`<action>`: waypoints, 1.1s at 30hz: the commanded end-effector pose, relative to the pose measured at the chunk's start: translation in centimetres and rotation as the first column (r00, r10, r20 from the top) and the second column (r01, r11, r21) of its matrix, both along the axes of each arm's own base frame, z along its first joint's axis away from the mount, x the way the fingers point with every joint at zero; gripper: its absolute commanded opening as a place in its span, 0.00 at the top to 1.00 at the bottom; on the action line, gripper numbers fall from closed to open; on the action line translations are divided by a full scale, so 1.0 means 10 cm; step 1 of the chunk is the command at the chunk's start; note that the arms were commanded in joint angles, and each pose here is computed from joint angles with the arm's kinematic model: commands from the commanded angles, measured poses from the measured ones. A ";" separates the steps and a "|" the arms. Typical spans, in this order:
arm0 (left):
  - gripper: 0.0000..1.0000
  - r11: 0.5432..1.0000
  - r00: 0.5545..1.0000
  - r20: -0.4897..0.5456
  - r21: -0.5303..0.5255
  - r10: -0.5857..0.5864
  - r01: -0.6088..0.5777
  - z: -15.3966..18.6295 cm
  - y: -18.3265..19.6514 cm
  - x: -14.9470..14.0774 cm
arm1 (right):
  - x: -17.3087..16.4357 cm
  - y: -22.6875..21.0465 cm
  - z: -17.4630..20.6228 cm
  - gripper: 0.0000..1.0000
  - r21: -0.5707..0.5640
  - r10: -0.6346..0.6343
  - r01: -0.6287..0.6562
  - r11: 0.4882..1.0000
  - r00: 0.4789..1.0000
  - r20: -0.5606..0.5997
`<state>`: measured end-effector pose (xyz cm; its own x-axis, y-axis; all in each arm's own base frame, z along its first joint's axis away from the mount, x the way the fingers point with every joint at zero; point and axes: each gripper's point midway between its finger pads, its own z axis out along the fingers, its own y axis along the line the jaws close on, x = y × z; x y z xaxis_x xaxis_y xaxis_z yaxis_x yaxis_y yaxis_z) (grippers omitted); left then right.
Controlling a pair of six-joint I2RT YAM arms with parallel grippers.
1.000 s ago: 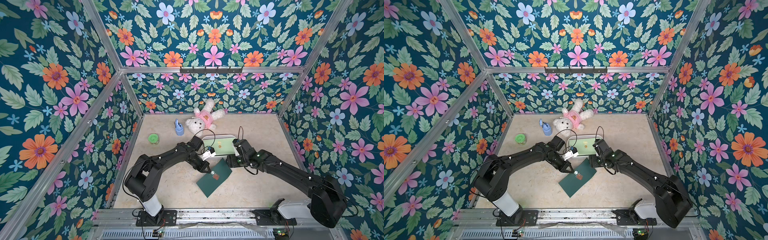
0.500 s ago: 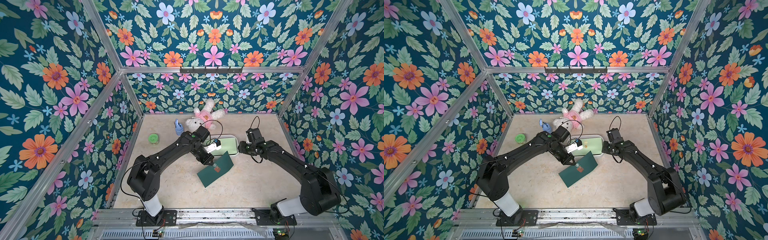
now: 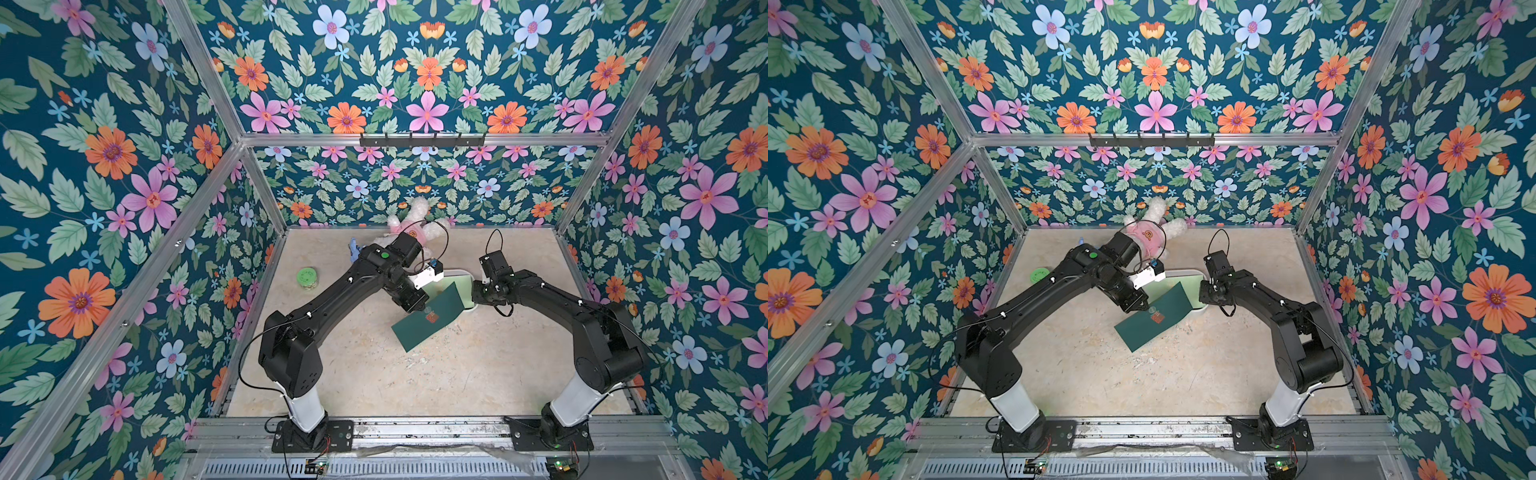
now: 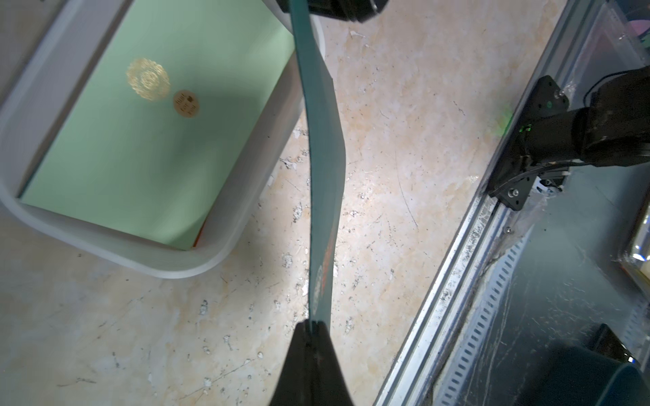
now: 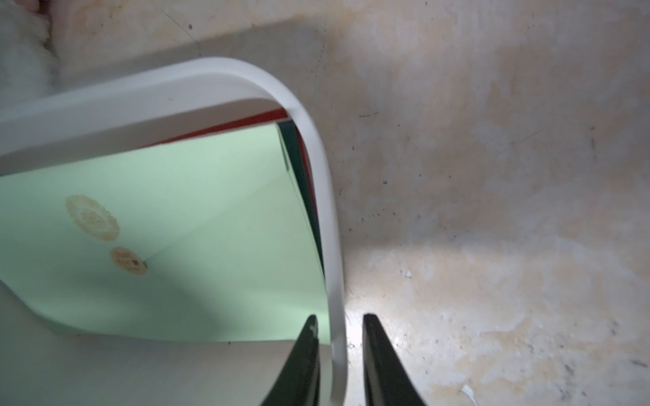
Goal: Put the sealed envelopes into the storage box
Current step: Pick up the storage box at the center of the board, then place the envelope in the storage box.
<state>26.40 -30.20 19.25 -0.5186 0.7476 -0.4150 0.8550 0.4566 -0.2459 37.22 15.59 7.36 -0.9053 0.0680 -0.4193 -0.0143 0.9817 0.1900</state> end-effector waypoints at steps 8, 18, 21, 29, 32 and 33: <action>1.00 0.996 0.997 0.078 0.079 0.020 -0.027 0.04 0.06 0.27 | -0.18 -0.01 -0.05 0.89 -0.017 0.083 -0.083 0.996 0.996 -0.040; 1.00 0.993 0.987 0.140 0.105 -0.074 0.060 0.12 -0.03 0.46 | -0.61 0.43 0.14 0.91 0.030 0.304 -0.304 0.952 0.953 -0.008; 1.00 0.987 0.989 0.110 0.139 -0.095 0.080 -0.02 -0.03 0.47 | -0.67 0.47 0.15 0.92 0.061 0.303 -0.302 0.951 0.953 0.005; 1.00 0.984 0.992 0.060 0.148 -0.108 0.098 -0.33 0.01 0.36 | -0.72 0.47 0.16 0.91 0.084 0.293 -0.293 0.952 0.956 0.016; 1.00 0.985 0.993 0.043 0.138 -0.106 0.100 -0.42 -0.01 0.34 | -0.72 0.47 0.15 0.91 0.085 0.292 -0.291 0.953 0.956 0.012; 1.00 0.985 0.994 0.036 0.142 -0.103 0.097 -0.46 -0.01 0.34 | -0.71 0.47 0.15 0.91 0.084 0.291 -0.291 0.953 0.957 0.011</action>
